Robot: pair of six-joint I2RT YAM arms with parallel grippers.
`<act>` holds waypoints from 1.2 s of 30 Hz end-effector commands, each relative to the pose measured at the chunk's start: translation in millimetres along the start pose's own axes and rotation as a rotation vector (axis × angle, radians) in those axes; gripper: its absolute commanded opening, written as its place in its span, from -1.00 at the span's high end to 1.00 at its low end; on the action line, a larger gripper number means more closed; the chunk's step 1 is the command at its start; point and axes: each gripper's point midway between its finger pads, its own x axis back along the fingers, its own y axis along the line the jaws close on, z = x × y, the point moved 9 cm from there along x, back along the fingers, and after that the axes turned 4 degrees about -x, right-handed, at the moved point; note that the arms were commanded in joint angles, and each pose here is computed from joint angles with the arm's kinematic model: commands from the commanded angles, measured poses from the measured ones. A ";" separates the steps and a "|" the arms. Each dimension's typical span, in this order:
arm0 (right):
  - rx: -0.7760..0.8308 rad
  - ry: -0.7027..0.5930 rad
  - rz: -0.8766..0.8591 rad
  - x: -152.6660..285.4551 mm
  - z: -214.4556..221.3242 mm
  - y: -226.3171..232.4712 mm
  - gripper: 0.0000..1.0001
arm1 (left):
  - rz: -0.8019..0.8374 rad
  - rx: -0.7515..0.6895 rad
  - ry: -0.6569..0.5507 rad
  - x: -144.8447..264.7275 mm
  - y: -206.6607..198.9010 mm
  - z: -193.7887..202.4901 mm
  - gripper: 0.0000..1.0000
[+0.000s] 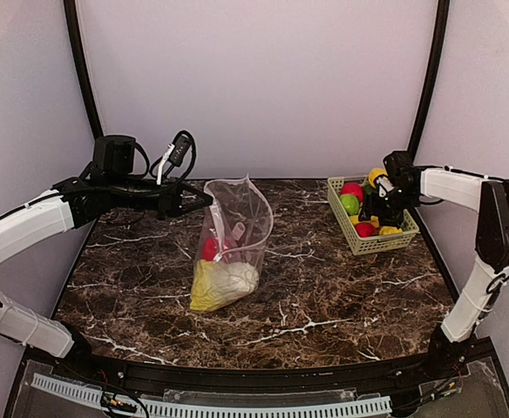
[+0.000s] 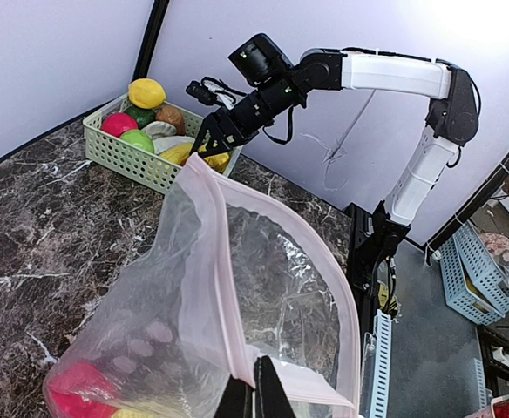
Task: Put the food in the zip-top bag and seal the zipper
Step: Pick up the fake fruit from the bin.
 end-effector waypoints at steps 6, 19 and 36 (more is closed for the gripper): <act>-0.022 0.024 -0.023 -20.7 -3.7 -3.8 -0.46 | -0.005 -0.016 -0.018 4.3 -1.6 -2.0 0.99; -0.063 0.083 -0.036 -43.9 6.7 -18.9 -0.55 | -0.007 -0.015 -0.016 4.6 -1.7 -1.6 0.99; -0.061 0.031 -0.030 -29.3 0.2 -16.7 -0.25 | -0.011 -0.021 -0.016 5.6 -2.4 -1.8 0.99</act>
